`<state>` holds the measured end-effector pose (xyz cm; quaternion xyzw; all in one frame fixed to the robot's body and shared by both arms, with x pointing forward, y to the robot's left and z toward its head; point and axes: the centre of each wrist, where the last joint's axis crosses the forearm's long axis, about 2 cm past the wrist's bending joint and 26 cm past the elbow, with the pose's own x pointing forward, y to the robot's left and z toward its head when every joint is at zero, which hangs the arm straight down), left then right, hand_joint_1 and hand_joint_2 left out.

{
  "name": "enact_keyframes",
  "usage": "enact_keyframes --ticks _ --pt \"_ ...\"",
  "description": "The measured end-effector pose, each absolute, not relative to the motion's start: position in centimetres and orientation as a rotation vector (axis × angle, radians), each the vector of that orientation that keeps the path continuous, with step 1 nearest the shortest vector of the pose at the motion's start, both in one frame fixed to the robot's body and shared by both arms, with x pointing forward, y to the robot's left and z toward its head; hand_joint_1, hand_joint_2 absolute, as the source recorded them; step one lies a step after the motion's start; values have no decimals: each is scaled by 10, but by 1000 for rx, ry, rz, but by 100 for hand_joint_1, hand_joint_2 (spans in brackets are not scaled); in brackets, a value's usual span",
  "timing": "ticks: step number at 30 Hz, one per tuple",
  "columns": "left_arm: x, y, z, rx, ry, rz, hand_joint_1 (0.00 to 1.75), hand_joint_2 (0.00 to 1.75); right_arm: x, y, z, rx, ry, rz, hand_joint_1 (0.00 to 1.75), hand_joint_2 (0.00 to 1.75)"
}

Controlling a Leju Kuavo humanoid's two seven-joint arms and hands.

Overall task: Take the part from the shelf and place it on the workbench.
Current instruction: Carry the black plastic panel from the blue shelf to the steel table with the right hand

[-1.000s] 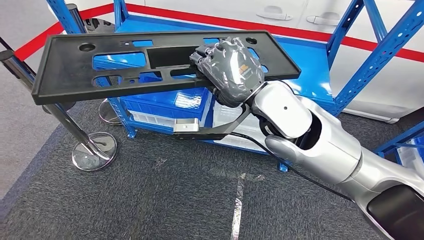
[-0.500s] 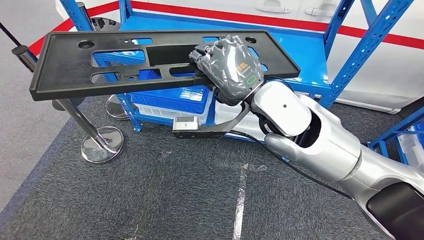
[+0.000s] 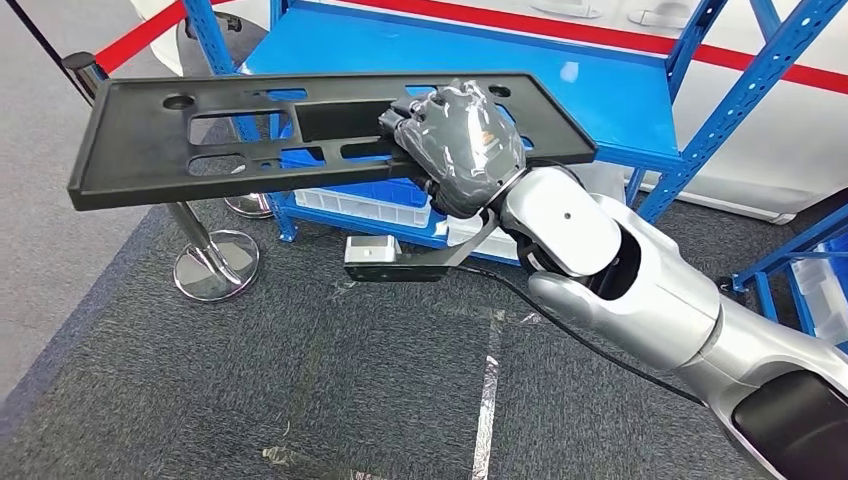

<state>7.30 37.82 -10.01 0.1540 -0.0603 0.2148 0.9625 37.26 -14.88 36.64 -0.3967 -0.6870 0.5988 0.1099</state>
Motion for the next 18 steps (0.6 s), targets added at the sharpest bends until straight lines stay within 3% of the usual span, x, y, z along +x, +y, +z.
enact_keyframes --ticks 18 --pt "72 377 -100 314 -112 440 0 175 372 -148 365 -1150 -2017 1749 175 175"
